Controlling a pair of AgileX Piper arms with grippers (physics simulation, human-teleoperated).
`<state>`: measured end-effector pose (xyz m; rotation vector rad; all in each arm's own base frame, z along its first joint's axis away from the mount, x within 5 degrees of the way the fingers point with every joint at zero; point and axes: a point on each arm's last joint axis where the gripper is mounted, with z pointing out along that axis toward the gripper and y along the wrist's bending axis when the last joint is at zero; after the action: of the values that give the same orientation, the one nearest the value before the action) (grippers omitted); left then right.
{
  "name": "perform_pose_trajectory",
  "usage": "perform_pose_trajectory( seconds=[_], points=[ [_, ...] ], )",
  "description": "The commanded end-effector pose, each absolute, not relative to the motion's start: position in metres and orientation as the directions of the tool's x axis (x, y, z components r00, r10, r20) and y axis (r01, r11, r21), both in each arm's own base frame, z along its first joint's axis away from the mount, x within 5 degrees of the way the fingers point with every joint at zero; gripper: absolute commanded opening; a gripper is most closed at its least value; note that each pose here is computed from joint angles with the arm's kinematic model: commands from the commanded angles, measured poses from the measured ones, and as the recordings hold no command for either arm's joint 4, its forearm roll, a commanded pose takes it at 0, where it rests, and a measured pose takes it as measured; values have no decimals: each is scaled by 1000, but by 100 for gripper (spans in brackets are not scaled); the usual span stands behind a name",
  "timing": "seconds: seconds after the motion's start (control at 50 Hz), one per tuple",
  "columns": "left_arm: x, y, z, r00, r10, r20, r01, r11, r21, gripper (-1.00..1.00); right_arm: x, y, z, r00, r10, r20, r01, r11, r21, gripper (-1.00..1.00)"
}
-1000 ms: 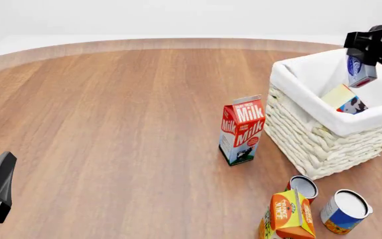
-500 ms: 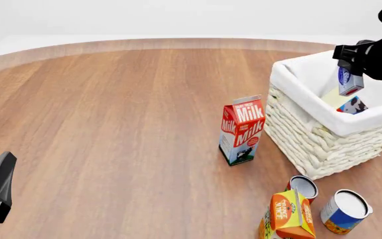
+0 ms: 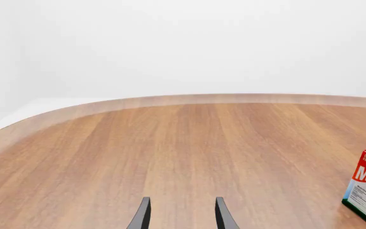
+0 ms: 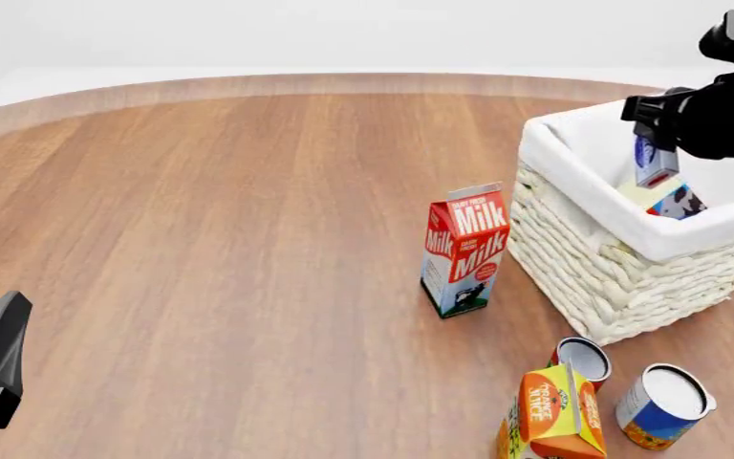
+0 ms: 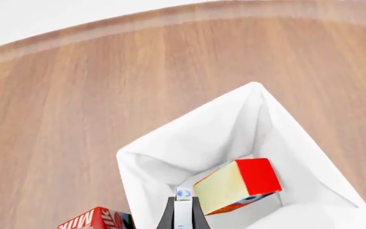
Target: Pick up the cream cheese box and the butter, and put them in the basket.
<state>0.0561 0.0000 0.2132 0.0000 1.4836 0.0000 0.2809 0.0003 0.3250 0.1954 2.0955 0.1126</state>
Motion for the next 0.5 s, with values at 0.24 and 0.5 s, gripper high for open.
perform_pose_trajectory(
  seconds=[0.24, 0.5],
  points=[
    [56, 0, 213, 87, 0, -996, 0, 1000, 0, 100, 292, -2, 306, -513, 204, -834, 112, 979, 170, -100],
    [56, 0, 213, 87, 0, -996, 0, 1000, 0, 100, 294, -2, 300, -520, 209, -828, 115, 978, 174, -100]
  ],
)
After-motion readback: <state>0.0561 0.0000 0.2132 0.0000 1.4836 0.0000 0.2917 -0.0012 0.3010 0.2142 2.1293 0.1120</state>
